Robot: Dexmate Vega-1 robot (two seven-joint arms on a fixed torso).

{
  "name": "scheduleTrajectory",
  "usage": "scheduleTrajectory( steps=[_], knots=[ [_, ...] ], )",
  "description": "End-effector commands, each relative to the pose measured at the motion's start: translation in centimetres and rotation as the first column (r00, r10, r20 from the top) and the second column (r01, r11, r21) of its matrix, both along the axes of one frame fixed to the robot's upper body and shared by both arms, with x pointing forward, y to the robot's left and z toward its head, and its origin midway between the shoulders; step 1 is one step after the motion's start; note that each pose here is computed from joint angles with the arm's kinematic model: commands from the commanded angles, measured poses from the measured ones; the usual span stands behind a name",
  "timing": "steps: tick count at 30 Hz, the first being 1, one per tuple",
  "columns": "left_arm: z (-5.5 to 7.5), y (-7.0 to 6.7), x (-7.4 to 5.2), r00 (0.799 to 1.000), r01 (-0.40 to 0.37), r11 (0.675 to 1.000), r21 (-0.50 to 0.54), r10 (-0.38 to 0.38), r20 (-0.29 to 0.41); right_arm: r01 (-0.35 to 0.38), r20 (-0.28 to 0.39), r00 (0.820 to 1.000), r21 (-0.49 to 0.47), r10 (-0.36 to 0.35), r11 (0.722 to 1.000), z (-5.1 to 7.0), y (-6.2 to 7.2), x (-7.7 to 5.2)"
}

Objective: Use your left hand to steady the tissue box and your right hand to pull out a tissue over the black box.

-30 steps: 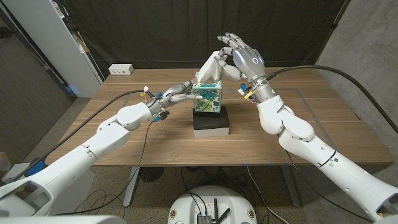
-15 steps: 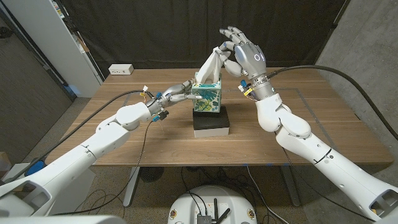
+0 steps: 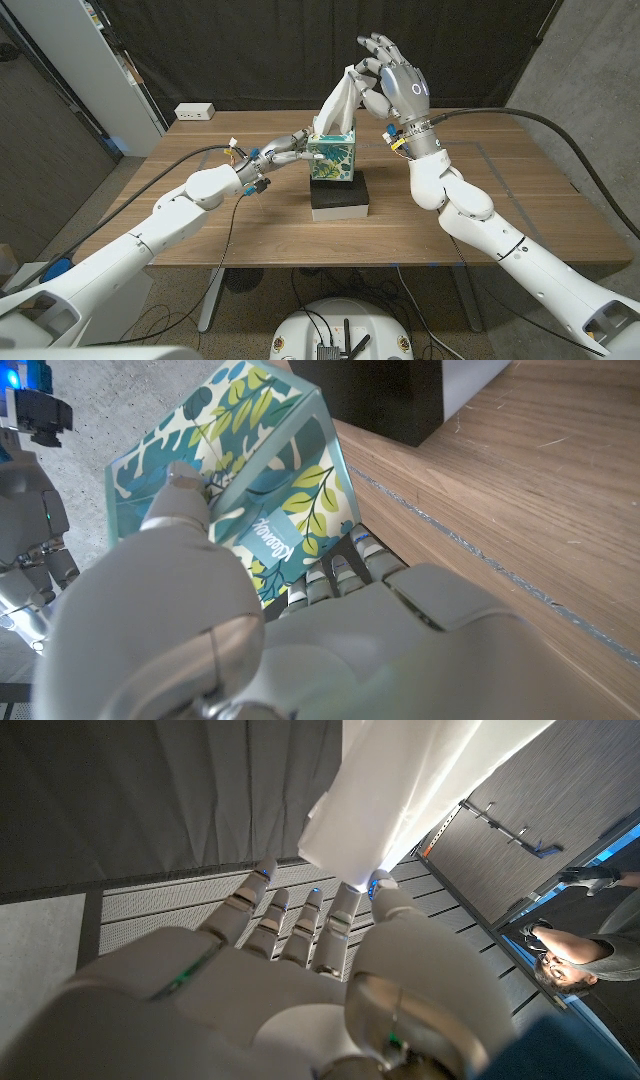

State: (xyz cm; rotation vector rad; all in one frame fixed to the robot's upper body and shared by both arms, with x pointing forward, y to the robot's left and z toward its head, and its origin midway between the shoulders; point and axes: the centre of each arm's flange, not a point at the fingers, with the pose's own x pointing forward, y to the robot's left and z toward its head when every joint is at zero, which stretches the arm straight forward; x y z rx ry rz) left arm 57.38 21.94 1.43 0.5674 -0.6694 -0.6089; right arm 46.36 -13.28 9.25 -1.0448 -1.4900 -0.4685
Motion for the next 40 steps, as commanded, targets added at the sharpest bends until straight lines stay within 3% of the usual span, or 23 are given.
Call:
scheduleTrajectory(
  steps=[1,28,40],
  knots=[
    [0.17,0.08,0.01,1.0,0.003,1.0,0.003,-0.003,-0.001,-0.022,0.053,0.998,0.048,0.019,0.999,0.38,0.09,0.48],
    [0.38,0.48,-0.16,1.0,0.009,1.0,0.019,-0.009,0.001,-0.08,0.14,0.989,0.173,0.055,0.982,0.68,0.06,0.61],
    [1.09,0.46,-0.56,1.0,0.007,0.999,0.045,-0.008,0.003,-0.085,0.162,0.986,0.237,0.047,0.968,0.55,-0.56,0.67]
  ],
)
